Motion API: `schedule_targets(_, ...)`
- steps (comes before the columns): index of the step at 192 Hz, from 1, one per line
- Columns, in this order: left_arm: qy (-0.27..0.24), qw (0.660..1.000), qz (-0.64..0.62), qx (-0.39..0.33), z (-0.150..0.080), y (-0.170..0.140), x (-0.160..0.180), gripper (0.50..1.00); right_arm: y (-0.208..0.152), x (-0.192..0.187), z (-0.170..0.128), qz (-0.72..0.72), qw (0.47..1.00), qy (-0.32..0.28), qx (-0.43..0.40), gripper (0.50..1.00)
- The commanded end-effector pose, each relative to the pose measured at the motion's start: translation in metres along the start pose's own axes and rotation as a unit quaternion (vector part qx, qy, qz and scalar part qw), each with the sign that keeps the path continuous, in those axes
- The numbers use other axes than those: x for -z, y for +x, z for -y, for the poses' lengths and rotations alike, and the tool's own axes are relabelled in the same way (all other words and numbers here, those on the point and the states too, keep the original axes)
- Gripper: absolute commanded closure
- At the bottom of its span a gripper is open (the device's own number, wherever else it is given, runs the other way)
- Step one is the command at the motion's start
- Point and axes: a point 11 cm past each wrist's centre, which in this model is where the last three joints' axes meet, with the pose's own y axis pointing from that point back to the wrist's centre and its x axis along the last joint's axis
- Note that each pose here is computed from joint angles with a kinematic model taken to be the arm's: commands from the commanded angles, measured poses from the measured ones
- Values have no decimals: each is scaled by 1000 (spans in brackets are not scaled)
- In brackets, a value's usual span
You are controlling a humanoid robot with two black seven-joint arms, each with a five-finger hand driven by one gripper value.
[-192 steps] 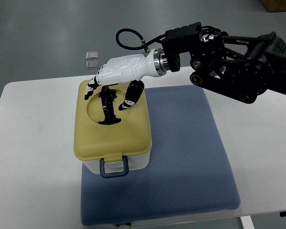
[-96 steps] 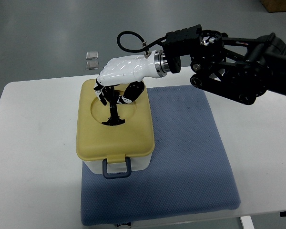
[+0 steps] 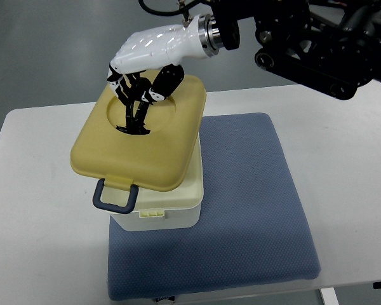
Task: Open white storage box with right hand
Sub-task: 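Lift the yellow lid up off the white box with the right hand, then lower the held lid onto the blue mat beside the box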
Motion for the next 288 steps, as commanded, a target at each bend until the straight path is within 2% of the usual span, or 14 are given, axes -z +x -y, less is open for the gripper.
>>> schedule_targets(1,0,1000,0,0,0,0,0,500,28,-9,-34,5,1000,-27,12,1000)
schedule_targets(33,0,1000,0,0,0,0,0,500,52,-35,-101,-4,996,-89,6,1000)
schedule_targets(58,0,1000,0,1,0,-1,0,500,45,-60,-150,4,989,-149,3,1000)
schedule_targets(70,0,1000,0,1,0,-1,0,500,27,-76,-172,17,983,-183,22,1000)
schedule_targets(93,0,1000,2,2,0,-1,0,500,-13,-96,-191,44,972,-218,69,1000)
schedule_targets(111,0,1000,2,2,0,-1,0,500,-64,-112,-203,78,958,-244,128,1000)
schedule_targets(140,0,1000,1,1,0,-1,0,500,-123,-125,-211,94,943,-258,188,1000)
schedule_targets(186,0,1000,2,2,0,-1,0,500,-177,-136,-214,87,939,-263,203,1000)
schedule_targets(229,0,1000,2,1,0,-1,0,500,-206,-133,-207,102,940,-251,206,1000)
schedule_targets(288,0,1000,2,2,0,-1,0,500,-211,-124,-166,82,960,-207,172,1000)
